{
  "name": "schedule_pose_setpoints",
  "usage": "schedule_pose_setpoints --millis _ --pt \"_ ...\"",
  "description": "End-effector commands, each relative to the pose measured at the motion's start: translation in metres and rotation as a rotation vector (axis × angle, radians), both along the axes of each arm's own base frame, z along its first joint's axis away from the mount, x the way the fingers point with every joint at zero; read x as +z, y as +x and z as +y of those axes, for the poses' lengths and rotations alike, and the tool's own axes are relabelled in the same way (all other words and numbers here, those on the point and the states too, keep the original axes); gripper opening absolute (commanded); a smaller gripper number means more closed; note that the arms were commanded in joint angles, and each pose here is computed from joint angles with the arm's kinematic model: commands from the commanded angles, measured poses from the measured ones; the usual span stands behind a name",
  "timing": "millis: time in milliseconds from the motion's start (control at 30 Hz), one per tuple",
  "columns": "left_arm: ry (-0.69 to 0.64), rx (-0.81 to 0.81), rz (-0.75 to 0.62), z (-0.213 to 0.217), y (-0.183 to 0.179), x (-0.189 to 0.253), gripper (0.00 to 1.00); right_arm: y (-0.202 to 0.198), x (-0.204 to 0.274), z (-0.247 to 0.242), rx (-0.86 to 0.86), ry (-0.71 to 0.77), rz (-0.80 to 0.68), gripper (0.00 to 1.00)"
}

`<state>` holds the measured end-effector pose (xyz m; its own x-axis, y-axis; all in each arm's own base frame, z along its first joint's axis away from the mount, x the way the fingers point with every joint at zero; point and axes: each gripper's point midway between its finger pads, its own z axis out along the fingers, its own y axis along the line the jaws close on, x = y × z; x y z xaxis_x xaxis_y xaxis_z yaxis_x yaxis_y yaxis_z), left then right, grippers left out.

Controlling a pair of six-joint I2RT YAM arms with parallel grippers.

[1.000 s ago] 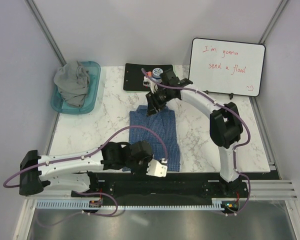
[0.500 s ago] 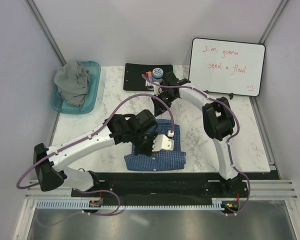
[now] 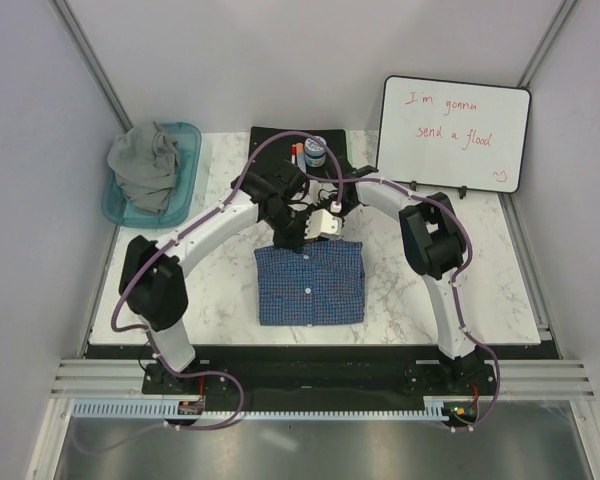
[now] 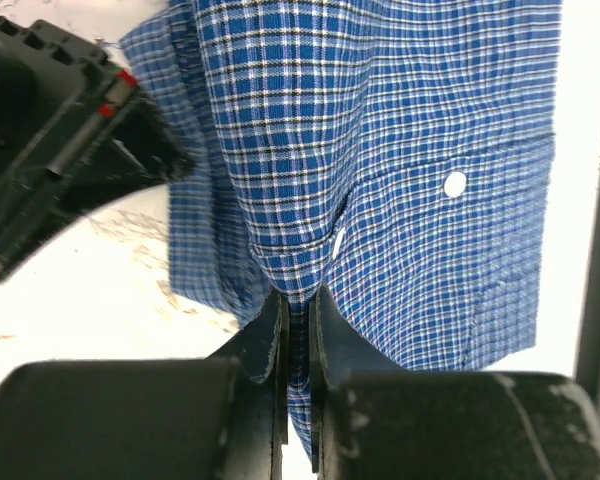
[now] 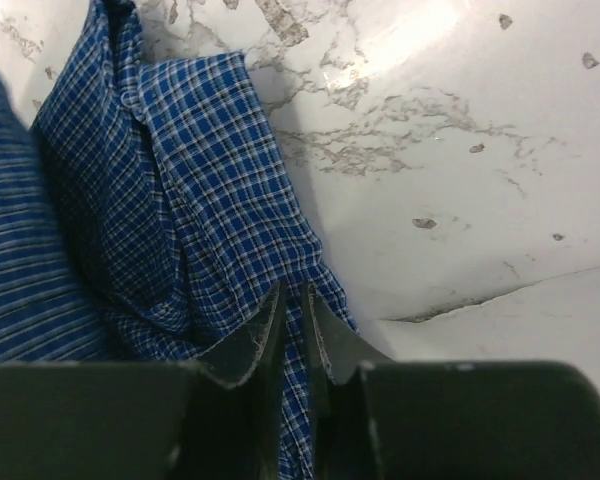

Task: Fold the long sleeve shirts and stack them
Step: Fold the shirt

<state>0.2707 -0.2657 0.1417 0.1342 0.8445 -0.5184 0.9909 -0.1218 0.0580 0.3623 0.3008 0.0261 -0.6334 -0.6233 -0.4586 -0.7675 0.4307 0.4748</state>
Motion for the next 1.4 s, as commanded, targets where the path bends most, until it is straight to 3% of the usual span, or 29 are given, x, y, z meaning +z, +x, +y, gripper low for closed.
schedule_pose_setpoints --millis 0,233,300,433,567,667,767,900,1000,1100,1367 --pt "-0.068 -0.103 -0.101 -0.020 0.041 -0.001 0.09 -0.008 0.004 0.006 0.061 0.057 0.015 0.18" --pt "-0.063 -0.089 -0.144 -0.018 0.077 -0.026 0.10 -0.010 0.004 0.006 0.074 0.064 0.020 0.17" --pt "-0.074 -0.073 -0.155 -0.020 0.086 -0.028 0.16 -0.005 0.005 0.005 0.064 0.056 0.007 0.18" --pt "-0.100 -0.008 -0.156 -0.018 0.094 -0.016 0.30 0.027 0.027 -0.004 -0.033 0.045 -0.045 0.37" --pt "-0.200 0.196 -0.114 0.010 0.109 0.025 0.50 0.081 0.077 -0.043 -0.212 0.064 -0.142 0.57" --pt "-0.235 0.381 -0.019 0.043 0.109 0.031 0.52 0.098 0.114 -0.072 -0.338 0.095 -0.162 0.71" --pt "-0.276 0.585 0.132 0.071 0.103 0.023 0.55 0.084 0.130 -0.093 -0.440 0.110 -0.098 0.74" --pt "-0.326 0.876 0.310 0.089 0.090 0.000 0.59 0.021 0.116 -0.100 -0.522 0.111 0.089 0.77" --pt "-0.354 0.969 0.335 0.091 0.080 -0.018 0.59 -0.015 0.093 -0.098 -0.557 0.134 0.217 0.84" --pt "-0.364 1.022 0.352 0.092 0.081 -0.034 0.58 -0.027 0.075 -0.098 -0.569 0.132 0.220 0.90" --pt "-0.359 1.120 0.433 0.092 0.073 -0.067 0.55 -0.056 0.047 -0.084 -0.496 0.102 0.255 0.80"
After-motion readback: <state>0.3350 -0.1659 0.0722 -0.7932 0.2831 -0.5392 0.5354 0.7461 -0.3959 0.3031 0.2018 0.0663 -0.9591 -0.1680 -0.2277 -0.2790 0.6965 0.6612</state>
